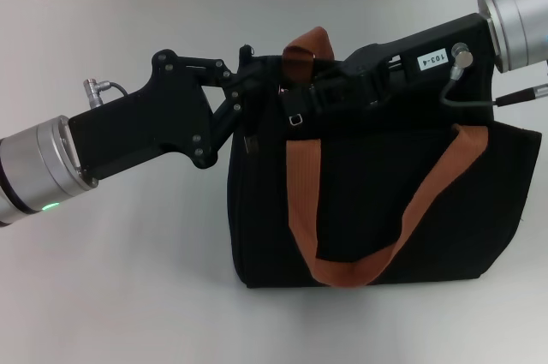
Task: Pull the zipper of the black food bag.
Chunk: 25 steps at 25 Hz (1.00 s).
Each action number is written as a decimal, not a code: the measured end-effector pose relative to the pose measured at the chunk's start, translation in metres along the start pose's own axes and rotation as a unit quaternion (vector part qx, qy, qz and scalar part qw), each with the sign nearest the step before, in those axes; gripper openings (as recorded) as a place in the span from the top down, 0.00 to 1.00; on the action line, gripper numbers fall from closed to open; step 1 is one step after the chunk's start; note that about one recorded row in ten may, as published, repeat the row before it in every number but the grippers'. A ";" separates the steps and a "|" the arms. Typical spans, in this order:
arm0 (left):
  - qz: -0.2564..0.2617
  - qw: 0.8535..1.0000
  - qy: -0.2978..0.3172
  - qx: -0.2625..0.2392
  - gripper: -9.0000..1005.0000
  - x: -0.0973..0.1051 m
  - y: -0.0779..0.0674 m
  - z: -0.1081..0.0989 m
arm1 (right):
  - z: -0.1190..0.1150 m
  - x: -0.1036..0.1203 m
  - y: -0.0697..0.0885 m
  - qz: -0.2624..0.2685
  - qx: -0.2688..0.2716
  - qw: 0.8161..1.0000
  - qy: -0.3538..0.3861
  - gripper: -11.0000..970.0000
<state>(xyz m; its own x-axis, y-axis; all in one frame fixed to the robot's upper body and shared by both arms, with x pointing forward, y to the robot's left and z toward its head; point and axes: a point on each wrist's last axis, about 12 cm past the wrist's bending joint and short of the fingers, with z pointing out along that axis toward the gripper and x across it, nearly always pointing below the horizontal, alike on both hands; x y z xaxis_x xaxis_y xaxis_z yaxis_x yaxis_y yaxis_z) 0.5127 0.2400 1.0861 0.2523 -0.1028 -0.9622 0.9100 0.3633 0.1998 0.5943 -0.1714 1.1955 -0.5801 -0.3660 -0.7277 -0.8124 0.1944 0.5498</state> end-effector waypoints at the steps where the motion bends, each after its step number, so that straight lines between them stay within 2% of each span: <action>1: 0.000 1.000 0.000 0.000 0.93 0.000 0.000 0.000 | 0.000 0.000 0.000 0.001 -0.001 1.000 0.000 0.86; 6: -0.001 1.000 0.000 0.000 0.93 0.000 0.000 0.000 | 0.000 0.000 -0.001 0.006 0.002 1.000 -0.001 0.86; 12: -0.002 1.000 0.000 -0.005 0.93 0.000 0.000 -0.002 | -0.001 0.001 -0.001 0.010 0.007 1.000 -0.002 0.98; 25: -0.001 1.000 -0.003 -0.019 0.93 0.000 0.000 -0.006 | -0.013 -0.003 0.008 0.027 0.076 0.996 0.027 0.99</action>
<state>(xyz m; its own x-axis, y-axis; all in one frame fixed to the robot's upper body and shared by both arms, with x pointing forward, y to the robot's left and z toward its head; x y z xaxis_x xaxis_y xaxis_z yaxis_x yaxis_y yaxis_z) 0.5104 0.2456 1.0847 0.2531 -0.1081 -0.9614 0.8970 0.3984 0.1913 0.5902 -0.1806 1.2078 -0.6223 -0.3996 -0.6731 -0.7823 0.3489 0.5160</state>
